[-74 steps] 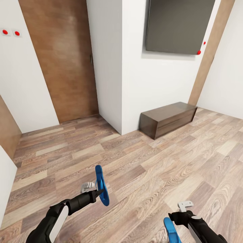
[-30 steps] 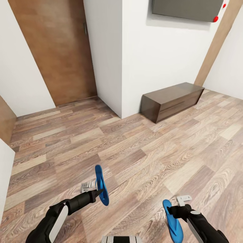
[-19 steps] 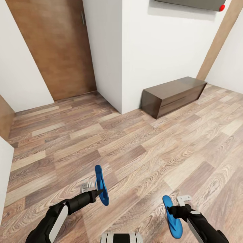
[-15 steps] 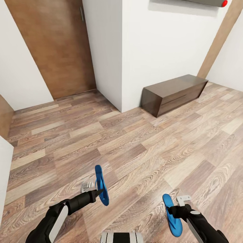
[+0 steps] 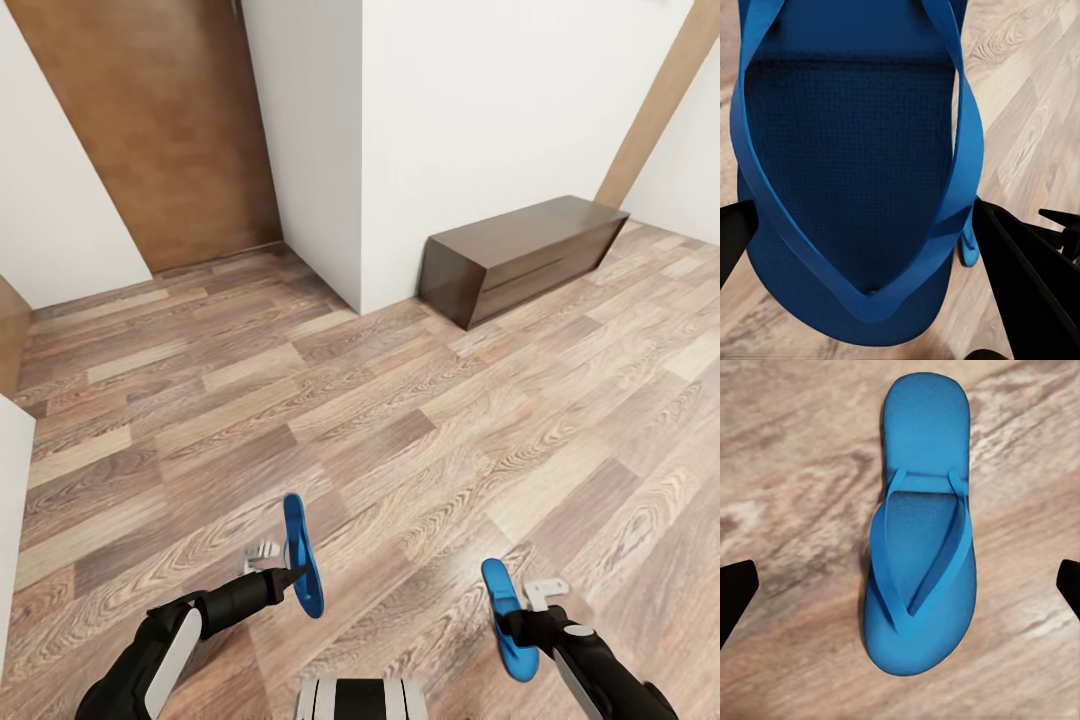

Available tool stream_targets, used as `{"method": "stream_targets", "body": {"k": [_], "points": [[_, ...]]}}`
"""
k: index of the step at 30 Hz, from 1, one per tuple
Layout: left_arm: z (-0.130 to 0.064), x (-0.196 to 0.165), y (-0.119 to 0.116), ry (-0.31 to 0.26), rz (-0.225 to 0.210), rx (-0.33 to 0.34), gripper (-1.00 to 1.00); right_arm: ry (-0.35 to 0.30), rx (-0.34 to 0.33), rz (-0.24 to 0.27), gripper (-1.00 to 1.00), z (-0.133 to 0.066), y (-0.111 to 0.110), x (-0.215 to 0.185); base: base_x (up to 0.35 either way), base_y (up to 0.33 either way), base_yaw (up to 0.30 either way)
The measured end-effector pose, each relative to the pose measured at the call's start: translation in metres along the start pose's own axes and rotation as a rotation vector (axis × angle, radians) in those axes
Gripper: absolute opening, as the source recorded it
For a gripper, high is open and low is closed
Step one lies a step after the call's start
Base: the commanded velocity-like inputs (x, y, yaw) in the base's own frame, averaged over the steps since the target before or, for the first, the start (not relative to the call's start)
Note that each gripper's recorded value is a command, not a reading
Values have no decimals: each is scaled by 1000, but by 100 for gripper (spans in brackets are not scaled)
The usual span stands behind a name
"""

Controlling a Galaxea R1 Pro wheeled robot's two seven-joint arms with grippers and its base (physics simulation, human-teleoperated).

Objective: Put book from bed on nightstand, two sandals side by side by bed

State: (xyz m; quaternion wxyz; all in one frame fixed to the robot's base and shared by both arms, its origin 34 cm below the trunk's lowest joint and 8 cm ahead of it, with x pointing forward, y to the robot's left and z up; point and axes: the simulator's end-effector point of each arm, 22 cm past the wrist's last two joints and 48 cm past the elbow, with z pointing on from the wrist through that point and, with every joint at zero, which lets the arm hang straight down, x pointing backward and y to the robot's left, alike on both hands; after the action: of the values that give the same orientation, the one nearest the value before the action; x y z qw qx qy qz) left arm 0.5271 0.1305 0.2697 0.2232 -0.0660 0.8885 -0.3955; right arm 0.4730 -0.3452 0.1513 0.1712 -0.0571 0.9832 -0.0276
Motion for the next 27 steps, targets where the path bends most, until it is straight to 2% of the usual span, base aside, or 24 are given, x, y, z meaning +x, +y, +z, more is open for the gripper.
{"method": "stream_targets", "body": {"k": [11,15,16,18,23,27], "points": [[6,15,14,22,-42,-8,-100,50,-3,2,100,12,1,22,0,0,0],[2,6,12,-14,-123,54,-100,67,-5,2,100,16,2,30,0,0,0],[0,6,13,-13,-132,62,-100,71,-5,1,100,17,2,32,0,0,0],[-16,0,16,-8,-158,115,-100,79,-6,1,100,18,2,36,0,0,0],[-21,4,18,6,-180,156,-100,100,-8,1,100,23,4,46,0,0,0],[-19,10,23,16,-193,154,-100,116,-11,0,100,27,5,54,0,0,0]]}}
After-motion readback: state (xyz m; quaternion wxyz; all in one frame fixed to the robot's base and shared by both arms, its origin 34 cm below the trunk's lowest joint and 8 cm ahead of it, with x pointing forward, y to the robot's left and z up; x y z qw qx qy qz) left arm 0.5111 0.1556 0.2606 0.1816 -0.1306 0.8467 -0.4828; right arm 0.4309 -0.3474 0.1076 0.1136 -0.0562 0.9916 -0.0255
